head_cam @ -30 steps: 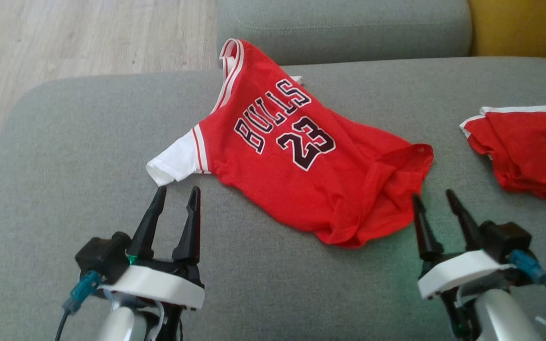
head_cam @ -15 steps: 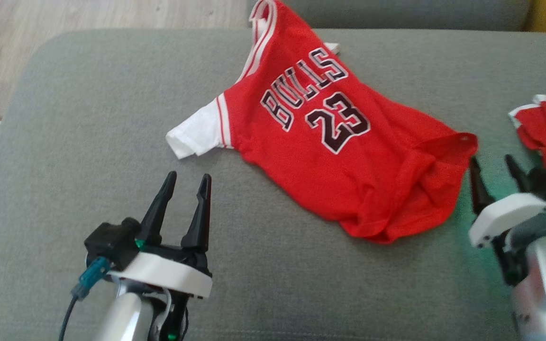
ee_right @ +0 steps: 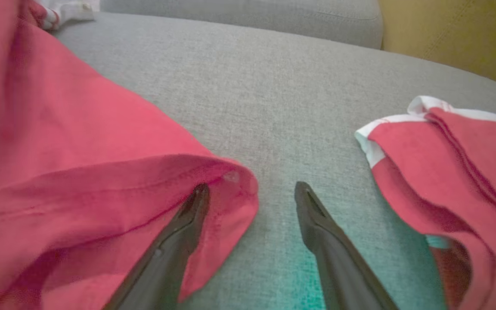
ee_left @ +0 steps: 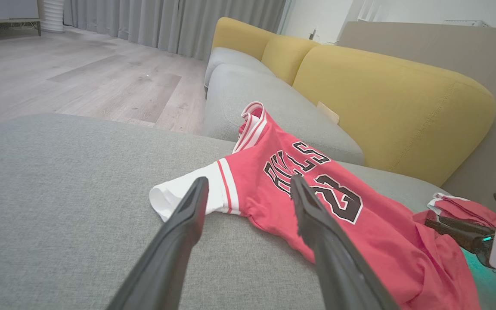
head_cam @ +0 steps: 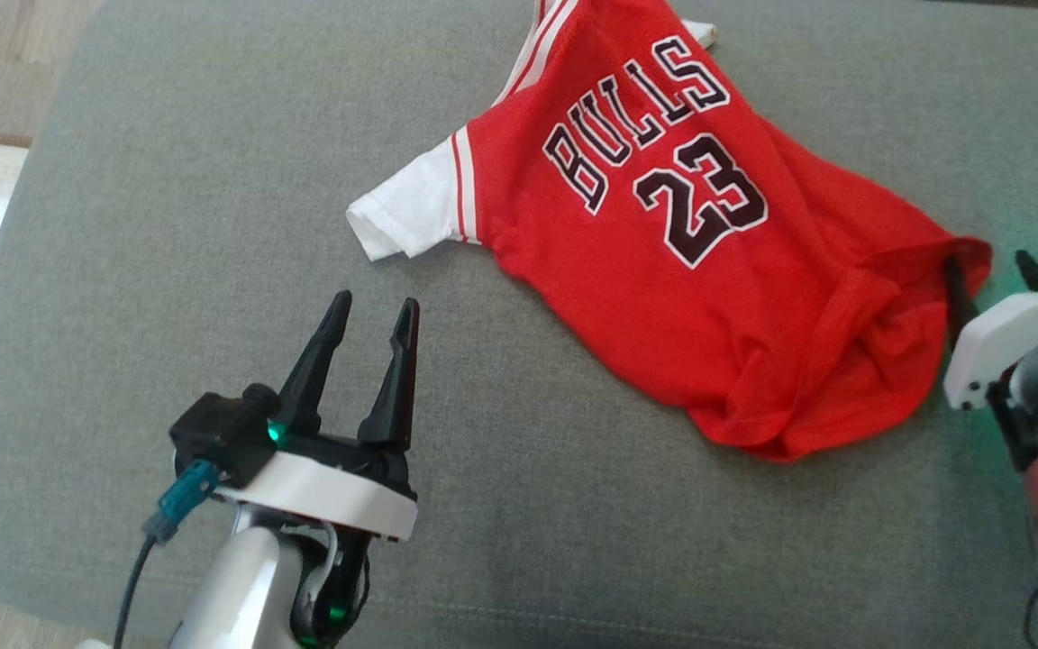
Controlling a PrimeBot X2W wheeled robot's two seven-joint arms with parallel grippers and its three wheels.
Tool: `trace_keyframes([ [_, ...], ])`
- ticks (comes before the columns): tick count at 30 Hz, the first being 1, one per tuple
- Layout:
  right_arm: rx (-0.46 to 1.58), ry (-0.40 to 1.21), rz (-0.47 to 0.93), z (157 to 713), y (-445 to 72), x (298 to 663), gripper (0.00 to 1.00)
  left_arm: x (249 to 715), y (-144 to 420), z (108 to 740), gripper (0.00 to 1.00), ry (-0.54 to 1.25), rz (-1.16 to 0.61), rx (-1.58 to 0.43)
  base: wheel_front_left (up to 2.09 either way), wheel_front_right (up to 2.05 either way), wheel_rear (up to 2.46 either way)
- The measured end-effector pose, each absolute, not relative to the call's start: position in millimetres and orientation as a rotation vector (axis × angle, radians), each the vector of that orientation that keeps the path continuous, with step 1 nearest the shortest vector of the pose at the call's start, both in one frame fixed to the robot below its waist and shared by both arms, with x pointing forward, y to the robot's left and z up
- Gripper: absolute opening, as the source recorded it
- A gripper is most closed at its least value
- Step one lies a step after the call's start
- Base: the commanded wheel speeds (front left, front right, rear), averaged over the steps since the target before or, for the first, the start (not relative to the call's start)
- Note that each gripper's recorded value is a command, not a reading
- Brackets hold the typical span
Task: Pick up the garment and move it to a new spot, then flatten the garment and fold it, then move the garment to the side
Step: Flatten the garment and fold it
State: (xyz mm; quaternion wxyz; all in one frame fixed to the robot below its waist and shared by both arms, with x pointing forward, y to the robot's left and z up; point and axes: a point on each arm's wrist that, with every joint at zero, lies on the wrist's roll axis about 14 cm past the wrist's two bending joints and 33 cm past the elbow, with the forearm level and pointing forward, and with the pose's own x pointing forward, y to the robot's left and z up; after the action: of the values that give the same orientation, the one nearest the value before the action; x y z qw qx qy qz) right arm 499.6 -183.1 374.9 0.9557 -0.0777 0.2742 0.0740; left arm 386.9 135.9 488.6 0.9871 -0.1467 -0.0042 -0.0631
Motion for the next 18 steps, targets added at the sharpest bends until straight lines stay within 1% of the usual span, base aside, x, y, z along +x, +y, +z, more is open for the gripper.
trace_keyframes([
  [8,-0.207,0.612,0.146,364,-192,513,1.0,394,139,487,1.0,-0.006,-0.121,-0.29,0.0,0.0,0.0],
  [9,-0.207,0.615,0.147,364,-191,514,0.69,394,139,487,1.0,-0.007,-0.12,-0.29,0.0,0.0,0.0],
  [10,-0.209,0.617,0.15,364,-190,514,0.0,394,139,487,1.0,-0.006,-0.117,-0.294,0.0,0.0,0.0],
  [14,-0.223,0.624,0.167,363,-186,515,0.0,394,140,487,1.0,-0.006,-0.111,-0.297,0.0,0.0,0.0],
  [18,-0.247,0.616,0.16,371,-193,522,0.0,394,138,487,1.0,-0.006,-0.115,-0.298,0.0,0.0,0.0],
])
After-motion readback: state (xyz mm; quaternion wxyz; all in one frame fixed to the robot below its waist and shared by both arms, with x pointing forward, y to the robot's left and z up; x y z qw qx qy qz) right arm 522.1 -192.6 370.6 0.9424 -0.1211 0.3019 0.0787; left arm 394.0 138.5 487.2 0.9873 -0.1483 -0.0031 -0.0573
